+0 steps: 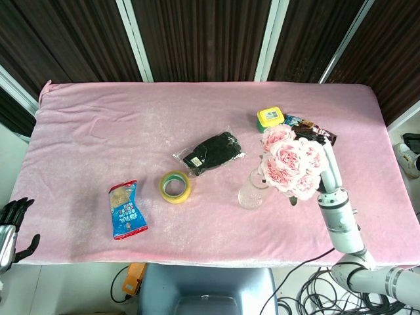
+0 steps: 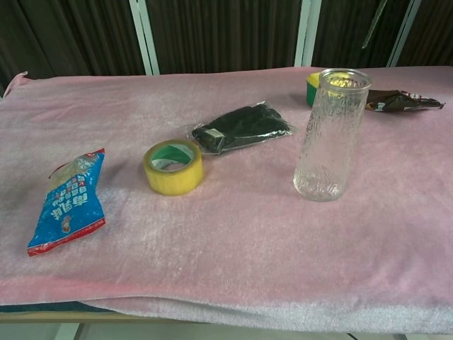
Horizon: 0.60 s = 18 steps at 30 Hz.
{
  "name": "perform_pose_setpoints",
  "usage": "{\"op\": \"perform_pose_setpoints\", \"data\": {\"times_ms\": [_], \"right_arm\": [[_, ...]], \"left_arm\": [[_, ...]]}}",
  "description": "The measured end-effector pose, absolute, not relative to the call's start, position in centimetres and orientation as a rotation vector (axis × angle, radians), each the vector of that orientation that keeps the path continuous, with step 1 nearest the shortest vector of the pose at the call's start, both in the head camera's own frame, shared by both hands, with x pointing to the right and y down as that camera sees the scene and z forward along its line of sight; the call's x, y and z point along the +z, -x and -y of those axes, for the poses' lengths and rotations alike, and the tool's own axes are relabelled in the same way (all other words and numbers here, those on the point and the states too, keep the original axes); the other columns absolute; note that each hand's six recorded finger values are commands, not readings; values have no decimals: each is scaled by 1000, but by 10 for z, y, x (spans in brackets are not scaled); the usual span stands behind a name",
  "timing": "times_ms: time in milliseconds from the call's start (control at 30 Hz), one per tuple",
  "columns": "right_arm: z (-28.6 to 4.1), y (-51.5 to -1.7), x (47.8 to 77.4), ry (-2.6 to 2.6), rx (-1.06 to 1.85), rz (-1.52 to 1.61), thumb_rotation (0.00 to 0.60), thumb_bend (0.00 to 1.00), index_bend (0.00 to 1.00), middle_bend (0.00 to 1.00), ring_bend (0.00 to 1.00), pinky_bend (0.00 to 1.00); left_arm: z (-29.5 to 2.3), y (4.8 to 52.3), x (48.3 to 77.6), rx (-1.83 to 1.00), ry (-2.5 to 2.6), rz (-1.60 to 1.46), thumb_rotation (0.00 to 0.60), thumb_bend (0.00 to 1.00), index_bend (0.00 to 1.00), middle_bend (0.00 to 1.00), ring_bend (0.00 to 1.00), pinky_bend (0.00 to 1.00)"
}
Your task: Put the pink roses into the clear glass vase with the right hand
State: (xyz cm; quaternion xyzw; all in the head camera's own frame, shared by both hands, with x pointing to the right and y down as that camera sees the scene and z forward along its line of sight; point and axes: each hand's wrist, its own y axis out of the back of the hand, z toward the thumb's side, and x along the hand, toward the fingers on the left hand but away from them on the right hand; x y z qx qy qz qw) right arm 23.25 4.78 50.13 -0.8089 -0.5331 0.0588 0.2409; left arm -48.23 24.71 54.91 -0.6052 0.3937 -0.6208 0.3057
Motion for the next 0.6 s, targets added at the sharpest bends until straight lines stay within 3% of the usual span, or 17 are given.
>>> {"op": "perform_pose_setpoints", "data": {"times_ms": [600], "right_arm": [[-38, -224, 525, 2450, 167, 1500, 600, 357, 804, 675, 704, 767]], "left_arm": [[-247, 485, 546, -1639, 1601, -1058, 600, 365, 130, 85, 67, 259]]}}
